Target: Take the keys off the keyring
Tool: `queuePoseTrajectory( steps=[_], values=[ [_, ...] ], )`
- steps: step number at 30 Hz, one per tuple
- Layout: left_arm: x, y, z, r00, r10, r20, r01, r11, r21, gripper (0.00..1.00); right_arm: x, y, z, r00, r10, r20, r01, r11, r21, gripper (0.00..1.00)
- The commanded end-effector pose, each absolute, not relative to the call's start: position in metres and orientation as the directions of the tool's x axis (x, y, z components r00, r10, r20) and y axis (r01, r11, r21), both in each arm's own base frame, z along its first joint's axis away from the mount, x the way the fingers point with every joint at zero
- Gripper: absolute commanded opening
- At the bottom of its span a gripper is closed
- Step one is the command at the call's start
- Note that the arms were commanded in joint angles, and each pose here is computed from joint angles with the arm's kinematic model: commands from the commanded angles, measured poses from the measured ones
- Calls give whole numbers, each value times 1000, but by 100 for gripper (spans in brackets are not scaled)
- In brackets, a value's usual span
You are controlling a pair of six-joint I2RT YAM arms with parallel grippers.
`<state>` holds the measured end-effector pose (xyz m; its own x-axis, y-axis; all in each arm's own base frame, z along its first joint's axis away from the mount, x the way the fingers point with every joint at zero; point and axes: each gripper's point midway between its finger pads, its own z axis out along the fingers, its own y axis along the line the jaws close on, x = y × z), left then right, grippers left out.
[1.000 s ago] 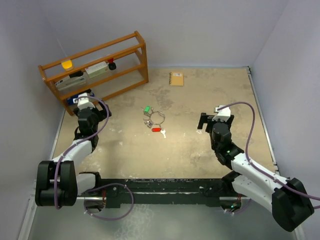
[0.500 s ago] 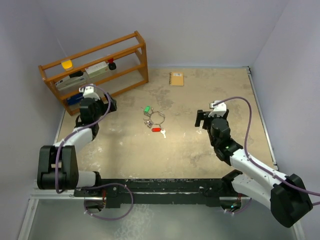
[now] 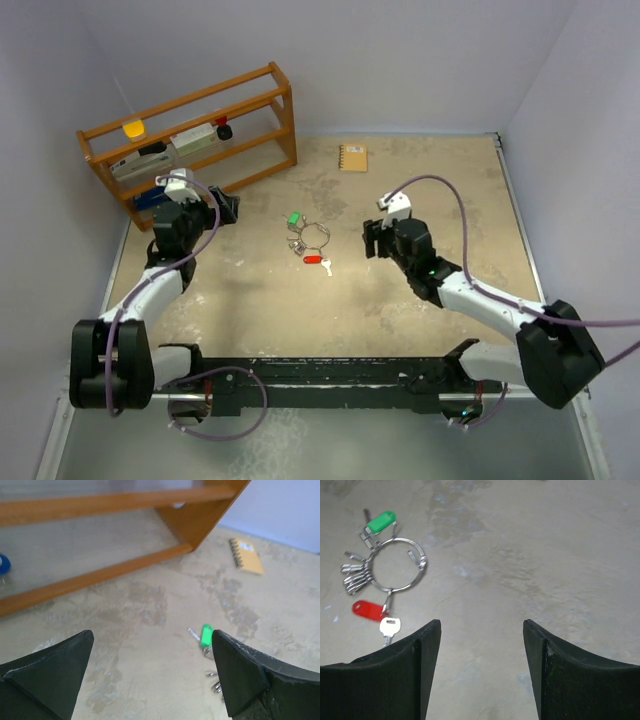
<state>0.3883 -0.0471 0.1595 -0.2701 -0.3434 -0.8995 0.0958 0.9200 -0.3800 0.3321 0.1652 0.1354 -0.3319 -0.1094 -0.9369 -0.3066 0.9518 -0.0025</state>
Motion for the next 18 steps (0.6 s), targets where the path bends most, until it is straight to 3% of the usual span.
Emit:
queuePoseTrajectory(
  steps=[1, 8, 11, 12, 15, 18],
  values=[
    [387, -52, 207, -137, -339, -931, 126, 926, -356, 99, 323, 216, 132, -322, -208, -924, -449, 892, -44, 68],
    [382, -71, 221, -130, -408, -904, 189, 885, -426, 91, 311, 267, 107, -373, -229, -899, -545, 838, 13, 64],
    [379, -67, 217, -130, -400, -907, 163, 894, -417, 82, 308, 278, 100, -397, -204, -895, -564, 823, 62, 59],
    [377, -67, 216, -131, -396, -909, 162, 896, -413, 77, 308, 281, 97, -403, -203, -892, -570, 819, 71, 58],
    [374, -66, 214, -130, -401, -907, 156, 895, -418, 47, 307, 289, 88, -420, -206, -884, -588, 803, 93, 55],
    [373, -68, 210, -141, -407, -903, 161, 890, -427, 28, 308, 299, 83, -430, -203, -880, -608, 785, 116, 53]
  ],
)
